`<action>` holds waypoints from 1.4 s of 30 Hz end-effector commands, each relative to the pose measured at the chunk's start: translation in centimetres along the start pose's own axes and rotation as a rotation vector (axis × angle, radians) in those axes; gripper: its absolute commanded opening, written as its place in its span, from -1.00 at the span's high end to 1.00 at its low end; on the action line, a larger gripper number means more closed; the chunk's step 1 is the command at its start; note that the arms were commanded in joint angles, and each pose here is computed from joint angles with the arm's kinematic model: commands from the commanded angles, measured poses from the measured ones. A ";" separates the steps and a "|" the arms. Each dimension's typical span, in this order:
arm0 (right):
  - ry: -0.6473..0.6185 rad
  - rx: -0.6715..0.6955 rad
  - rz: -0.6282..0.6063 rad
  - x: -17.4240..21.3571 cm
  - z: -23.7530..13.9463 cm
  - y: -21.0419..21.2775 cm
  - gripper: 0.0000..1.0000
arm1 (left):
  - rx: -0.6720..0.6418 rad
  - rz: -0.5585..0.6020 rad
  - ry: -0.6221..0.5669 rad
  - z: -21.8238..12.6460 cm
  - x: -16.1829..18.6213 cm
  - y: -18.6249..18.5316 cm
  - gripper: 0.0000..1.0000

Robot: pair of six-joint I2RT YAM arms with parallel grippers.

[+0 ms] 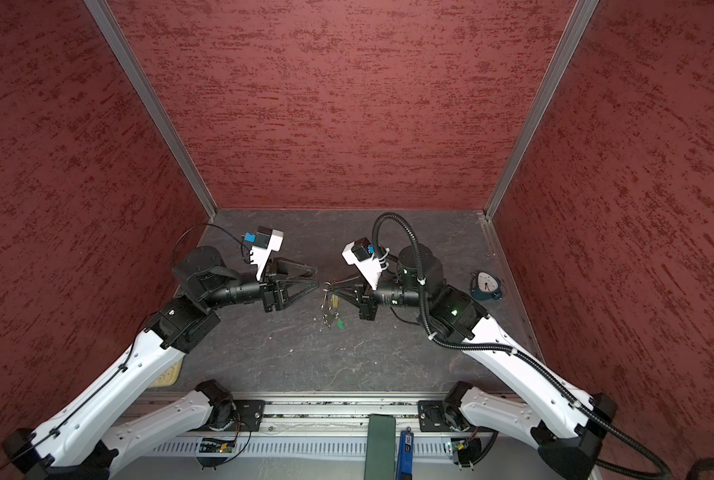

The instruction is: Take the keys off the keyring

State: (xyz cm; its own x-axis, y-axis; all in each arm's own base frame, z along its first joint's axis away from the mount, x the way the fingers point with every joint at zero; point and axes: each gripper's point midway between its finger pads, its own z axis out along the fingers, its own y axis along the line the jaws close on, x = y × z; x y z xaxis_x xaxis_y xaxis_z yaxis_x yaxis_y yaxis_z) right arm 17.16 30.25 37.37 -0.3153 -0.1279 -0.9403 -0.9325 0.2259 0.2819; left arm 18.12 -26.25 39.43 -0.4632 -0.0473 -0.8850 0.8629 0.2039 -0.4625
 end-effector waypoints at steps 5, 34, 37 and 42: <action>0.053 -0.023 -0.053 -0.2 0.0 0.4 1.00 | 0.075 -0.077 0.171 0.3 2.4 -0.8 0.35; 0.086 -0.044 -0.037 -0.5 0.7 0.4 1.00 | 0.122 -0.040 0.235 1.3 3.1 -1.9 0.76; 0.090 -0.046 -0.029 -0.4 0.9 0.3 1.00 | 0.121 -0.035 0.236 1.4 3.1 -1.8 0.78; 0.089 -0.058 -0.019 -0.4 1.1 0.3 1.00 | 0.108 -0.015 0.221 1.4 3.0 -1.9 0.95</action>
State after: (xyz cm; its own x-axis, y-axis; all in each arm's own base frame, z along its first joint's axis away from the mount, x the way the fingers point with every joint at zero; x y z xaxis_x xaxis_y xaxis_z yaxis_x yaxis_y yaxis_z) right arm 16.63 30.99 35.69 -0.3653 -0.2572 -0.8947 -0.9274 0.1839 0.3257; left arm 16.60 -27.77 36.04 -0.5435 0.1745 -0.8211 0.8385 0.1574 -0.5216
